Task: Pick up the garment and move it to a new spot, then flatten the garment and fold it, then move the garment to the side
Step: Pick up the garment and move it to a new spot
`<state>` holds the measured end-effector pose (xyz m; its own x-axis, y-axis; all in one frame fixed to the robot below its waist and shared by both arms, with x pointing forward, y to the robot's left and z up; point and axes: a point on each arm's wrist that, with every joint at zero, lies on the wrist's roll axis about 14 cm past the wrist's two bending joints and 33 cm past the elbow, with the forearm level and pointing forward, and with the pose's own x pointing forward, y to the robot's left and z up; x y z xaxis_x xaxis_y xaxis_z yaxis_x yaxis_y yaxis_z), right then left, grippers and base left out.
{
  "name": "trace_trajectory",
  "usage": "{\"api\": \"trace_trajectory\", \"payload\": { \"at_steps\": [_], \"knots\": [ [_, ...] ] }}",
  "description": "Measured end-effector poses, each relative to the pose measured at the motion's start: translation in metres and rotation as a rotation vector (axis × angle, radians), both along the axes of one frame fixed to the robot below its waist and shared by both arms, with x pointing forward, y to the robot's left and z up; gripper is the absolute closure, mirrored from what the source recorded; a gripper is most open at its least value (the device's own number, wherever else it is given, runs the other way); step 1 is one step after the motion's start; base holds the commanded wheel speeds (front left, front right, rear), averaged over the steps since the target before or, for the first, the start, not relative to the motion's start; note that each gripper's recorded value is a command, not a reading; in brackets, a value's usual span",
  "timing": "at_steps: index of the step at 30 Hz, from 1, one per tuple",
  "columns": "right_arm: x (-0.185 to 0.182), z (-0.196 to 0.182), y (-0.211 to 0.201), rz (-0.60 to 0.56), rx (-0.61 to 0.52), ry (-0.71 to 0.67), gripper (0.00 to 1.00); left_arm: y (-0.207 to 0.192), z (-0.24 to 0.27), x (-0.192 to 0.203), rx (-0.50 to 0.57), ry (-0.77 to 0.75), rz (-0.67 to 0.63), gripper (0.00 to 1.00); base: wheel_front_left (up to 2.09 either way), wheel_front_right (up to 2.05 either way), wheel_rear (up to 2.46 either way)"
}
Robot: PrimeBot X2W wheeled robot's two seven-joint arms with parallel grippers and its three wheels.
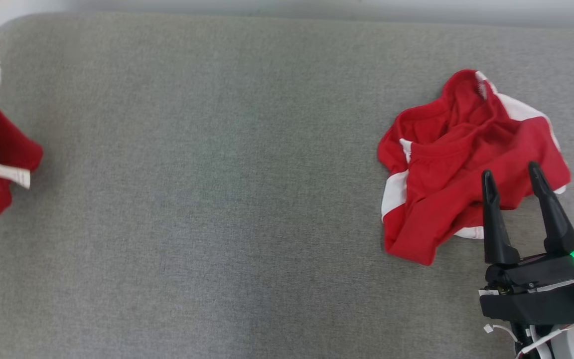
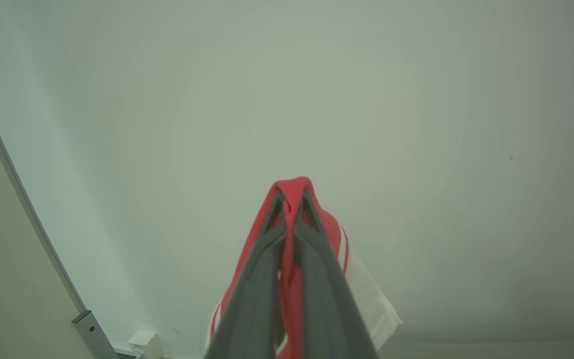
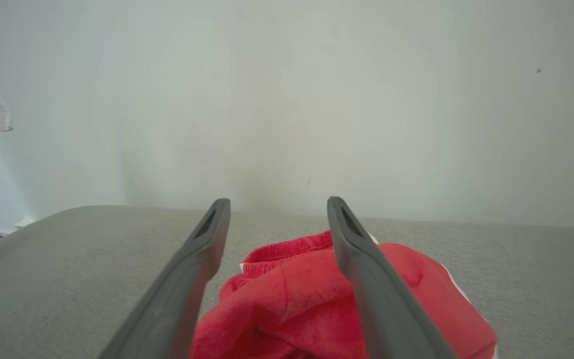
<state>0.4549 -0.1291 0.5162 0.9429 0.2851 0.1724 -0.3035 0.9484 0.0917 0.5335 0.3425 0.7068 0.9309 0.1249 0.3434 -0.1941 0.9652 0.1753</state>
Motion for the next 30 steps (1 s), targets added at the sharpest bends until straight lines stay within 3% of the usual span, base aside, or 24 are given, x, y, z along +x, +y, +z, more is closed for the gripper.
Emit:
{"api": "trace_trajectory", "payload": {
  "at_steps": [9, 18, 25, 26, 27, 30],
  "knots": [
    [0.007, -0.009, 0.002, 0.027, -0.024, 0.008, 0.0, 0.015, -0.061, -0.002, -0.066, 0.098, 0.045, 1.0, 0.0, 0.0, 0.0],
    [0.008, -0.012, -0.019, -0.009, -0.076, 0.015, 0.0, 0.019, -0.205, -0.013, -0.248, 0.367, 0.123, 1.0, 0.0, 0.0, 0.0],
    [0.007, -0.018, -0.031, -0.038, -0.095, 0.038, 0.0, 0.008, -0.298, -0.033, -0.324, 0.597, 0.16, 1.0, 0.0, 0.0, 0.0],
    [0.006, -0.018, -0.032, -0.041, -0.095, 0.039, 0.0, 0.008, -0.298, -0.031, -0.315, 0.596, 0.159, 0.55, 0.0, 0.0, 0.0],
    [0.006, -0.018, -0.032, -0.043, -0.094, 0.04, 0.0, 0.007, -0.293, -0.028, -0.306, 0.582, 0.156, 0.0, 0.0, 0.0, 0.0],
    [0.005, -0.015, -0.031, -0.045, -0.087, 0.033, 0.0, 0.007, -0.255, -0.008, -0.253, 0.48, 0.128, 0.0, 0.0, 0.0, 0.0]
  ]
}}
